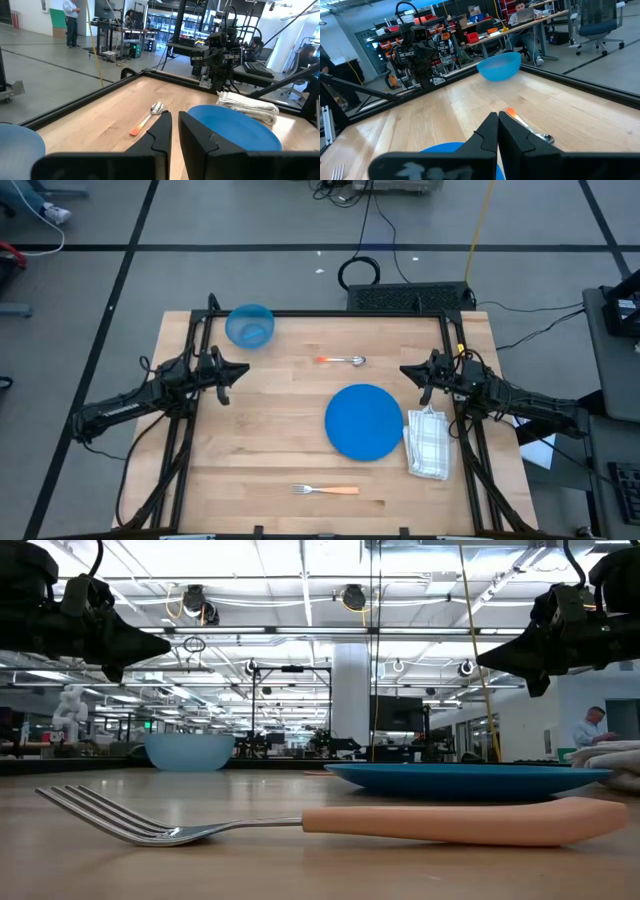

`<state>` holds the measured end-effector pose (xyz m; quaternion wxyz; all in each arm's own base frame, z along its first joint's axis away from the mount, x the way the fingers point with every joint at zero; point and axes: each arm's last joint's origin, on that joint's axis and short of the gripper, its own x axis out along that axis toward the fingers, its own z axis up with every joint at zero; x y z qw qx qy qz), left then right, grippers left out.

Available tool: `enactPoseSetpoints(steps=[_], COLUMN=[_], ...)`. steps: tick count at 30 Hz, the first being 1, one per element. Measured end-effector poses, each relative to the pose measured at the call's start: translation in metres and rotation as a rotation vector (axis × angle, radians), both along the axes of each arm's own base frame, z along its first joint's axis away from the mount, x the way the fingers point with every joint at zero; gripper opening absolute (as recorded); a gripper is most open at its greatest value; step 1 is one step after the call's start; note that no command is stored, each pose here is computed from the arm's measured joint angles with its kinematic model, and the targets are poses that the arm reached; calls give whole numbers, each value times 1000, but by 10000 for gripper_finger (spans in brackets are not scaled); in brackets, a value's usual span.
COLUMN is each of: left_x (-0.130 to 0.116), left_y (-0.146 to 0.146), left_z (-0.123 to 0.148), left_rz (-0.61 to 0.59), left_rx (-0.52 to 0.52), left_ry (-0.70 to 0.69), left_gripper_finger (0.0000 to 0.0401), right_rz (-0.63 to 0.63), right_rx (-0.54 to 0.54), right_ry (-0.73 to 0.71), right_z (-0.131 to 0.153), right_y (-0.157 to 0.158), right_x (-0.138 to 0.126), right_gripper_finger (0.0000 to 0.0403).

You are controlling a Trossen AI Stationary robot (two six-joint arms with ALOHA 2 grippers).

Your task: Set table place

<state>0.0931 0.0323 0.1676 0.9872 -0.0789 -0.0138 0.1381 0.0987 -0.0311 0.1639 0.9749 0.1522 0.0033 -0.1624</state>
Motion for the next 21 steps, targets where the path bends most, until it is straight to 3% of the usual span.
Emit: enactPoseSetpoints(steps=[13,21], left_x=[0,-1], left_y=[0,0], left_z=[1,14], left_rz=[0,23], left_rx=[2,0], left_ry=[-5,-157], left_gripper_finger=[37,37], right_rz=[0,0], right_rx=[-22,-10], right_ry=[-55,-116], right_z=[6,11], right_y=[0,0], right_x=[0,0], right_gripper_finger=[0,0])
